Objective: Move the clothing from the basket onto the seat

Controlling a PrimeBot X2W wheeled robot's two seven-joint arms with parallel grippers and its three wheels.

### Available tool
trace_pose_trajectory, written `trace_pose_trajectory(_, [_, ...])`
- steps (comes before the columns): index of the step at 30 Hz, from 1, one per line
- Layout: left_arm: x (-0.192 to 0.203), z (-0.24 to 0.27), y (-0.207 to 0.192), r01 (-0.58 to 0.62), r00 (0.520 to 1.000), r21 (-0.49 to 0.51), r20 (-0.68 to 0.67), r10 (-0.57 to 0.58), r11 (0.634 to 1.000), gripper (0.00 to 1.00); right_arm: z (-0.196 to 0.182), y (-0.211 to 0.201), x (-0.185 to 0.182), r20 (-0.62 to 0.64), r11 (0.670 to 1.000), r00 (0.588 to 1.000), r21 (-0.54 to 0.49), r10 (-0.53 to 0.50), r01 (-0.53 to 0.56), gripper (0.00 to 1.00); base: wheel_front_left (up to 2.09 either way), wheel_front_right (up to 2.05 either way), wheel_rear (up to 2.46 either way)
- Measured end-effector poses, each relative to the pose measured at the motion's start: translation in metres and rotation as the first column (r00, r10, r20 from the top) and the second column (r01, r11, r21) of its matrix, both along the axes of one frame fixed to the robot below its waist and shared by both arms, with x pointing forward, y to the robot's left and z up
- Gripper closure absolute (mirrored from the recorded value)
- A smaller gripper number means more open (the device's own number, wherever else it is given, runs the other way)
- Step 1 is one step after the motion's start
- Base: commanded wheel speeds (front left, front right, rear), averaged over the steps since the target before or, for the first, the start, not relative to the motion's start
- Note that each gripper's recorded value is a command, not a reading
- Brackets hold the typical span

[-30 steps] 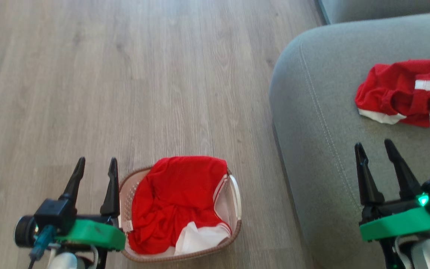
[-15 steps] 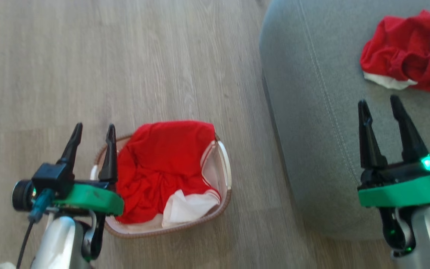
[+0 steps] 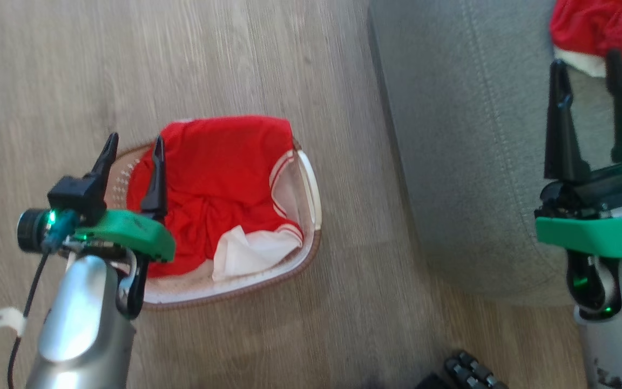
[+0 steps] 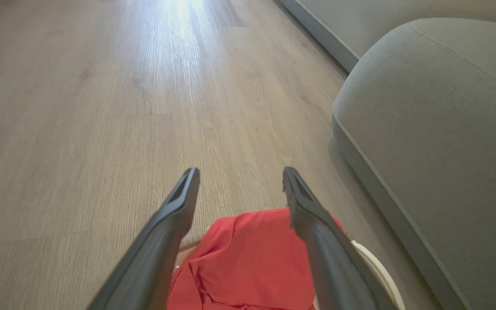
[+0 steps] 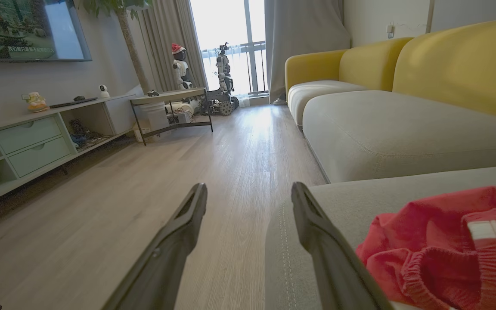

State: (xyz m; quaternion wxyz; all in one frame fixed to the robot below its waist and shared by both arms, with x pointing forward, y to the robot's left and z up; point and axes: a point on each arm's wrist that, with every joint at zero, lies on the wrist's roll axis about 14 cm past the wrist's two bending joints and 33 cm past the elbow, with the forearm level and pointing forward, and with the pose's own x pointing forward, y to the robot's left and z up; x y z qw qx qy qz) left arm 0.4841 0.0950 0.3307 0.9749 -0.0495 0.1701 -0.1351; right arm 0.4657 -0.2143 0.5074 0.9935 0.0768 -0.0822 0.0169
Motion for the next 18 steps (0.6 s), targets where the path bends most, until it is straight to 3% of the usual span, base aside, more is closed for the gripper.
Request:
trace_pose_trajectory(12, [0.019,-0.088,-0.008,0.028,0.985,0.012,-0.173,-0.025,1.000,0.00,-0.037,0.003,0.038,-0.029,1.000,1.000,-0.008,0.010,-0.010,0.00,0.00,0.00,0.00])
trace_pose_trajectory(18, [-0.005,-0.145,-0.009,0.048,0.943,0.021,-0.329,-0.038,0.999,0.00,-0.048,0.002,0.051,-0.024,1.000,1.000,-0.023,0.013,-0.013,0.00,0.00,0.00,0.00])
